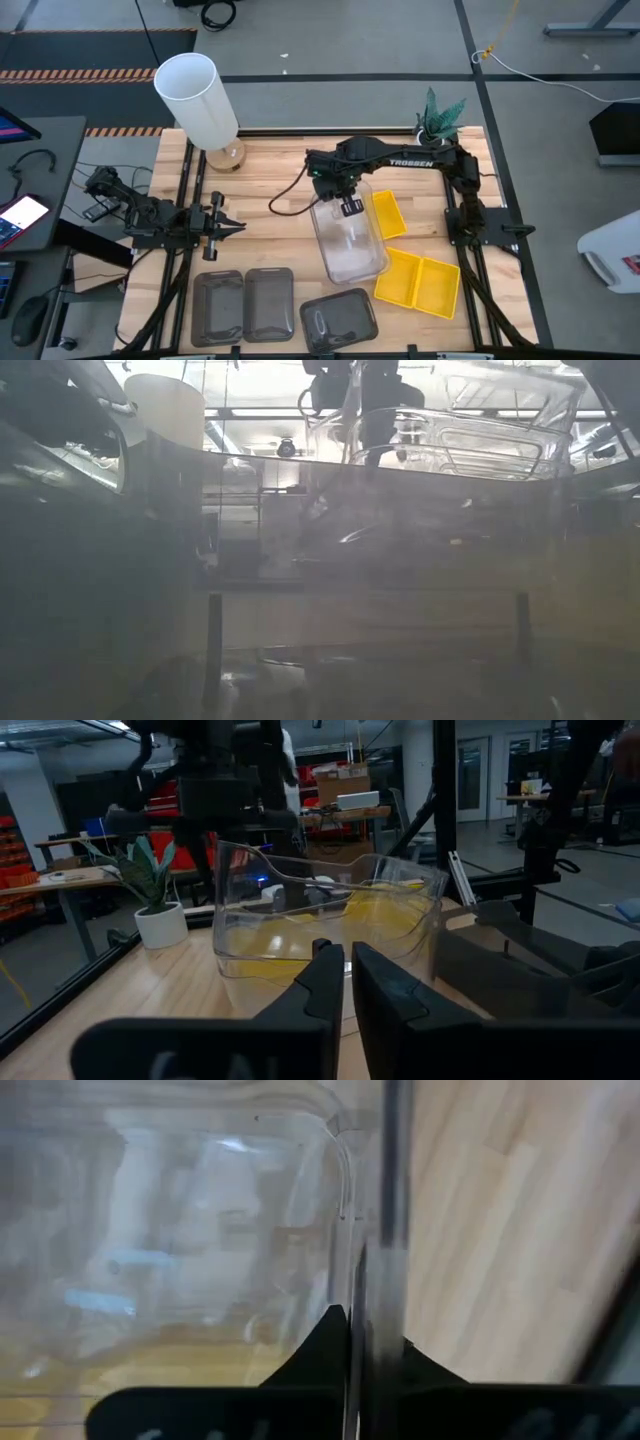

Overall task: Stack baskets by color
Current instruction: Stack the transparent bin on the top of the stacked transparent bins

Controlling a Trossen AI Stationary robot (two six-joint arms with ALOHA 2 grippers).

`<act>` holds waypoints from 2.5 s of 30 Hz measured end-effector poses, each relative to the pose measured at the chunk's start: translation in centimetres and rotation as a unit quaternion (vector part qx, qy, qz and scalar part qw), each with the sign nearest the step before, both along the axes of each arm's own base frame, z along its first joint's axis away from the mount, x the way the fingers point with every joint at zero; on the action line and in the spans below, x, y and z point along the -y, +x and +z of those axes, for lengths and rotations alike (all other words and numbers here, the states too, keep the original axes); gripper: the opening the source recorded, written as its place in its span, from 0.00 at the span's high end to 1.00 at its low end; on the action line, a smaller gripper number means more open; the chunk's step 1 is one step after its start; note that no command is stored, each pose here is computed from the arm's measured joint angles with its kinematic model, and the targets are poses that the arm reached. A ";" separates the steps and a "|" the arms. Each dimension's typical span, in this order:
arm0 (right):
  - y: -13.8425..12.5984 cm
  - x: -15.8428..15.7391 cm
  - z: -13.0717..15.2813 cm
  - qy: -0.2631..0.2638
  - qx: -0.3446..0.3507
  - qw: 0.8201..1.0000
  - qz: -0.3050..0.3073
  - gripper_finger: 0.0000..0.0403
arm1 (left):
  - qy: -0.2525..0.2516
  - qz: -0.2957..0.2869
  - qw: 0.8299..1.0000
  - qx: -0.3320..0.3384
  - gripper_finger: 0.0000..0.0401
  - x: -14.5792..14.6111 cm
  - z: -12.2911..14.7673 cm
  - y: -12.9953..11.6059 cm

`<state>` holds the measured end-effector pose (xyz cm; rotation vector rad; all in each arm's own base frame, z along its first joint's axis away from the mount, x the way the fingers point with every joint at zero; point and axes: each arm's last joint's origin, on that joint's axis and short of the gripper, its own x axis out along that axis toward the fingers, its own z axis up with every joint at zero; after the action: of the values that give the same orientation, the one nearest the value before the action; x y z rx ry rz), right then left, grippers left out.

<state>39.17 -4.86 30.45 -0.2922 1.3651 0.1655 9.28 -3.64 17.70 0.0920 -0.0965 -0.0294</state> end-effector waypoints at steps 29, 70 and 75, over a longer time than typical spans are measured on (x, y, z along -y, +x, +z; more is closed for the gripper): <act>-0.1 1.6 -1.7 0.087 0.005 0.996 -0.015 0.83 | 0.000 0.000 1.000 0.000 0.91 0.0 0.0 0.0; 0.2 2.0 -6.5 -0.119 -0.017 0.991 -0.052 0.34 | 0.000 0.000 1.000 0.000 0.93 0.0 0.0 0.0; 0.6 4.2 -6.1 -0.174 0.010 0.984 -0.047 0.34 | 0.000 0.000 1.000 0.000 0.93 0.0 0.0 0.0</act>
<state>39.82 -9.09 24.32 -0.5191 1.3827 -0.1572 9.28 -3.64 17.70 0.0920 -0.0965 -0.0291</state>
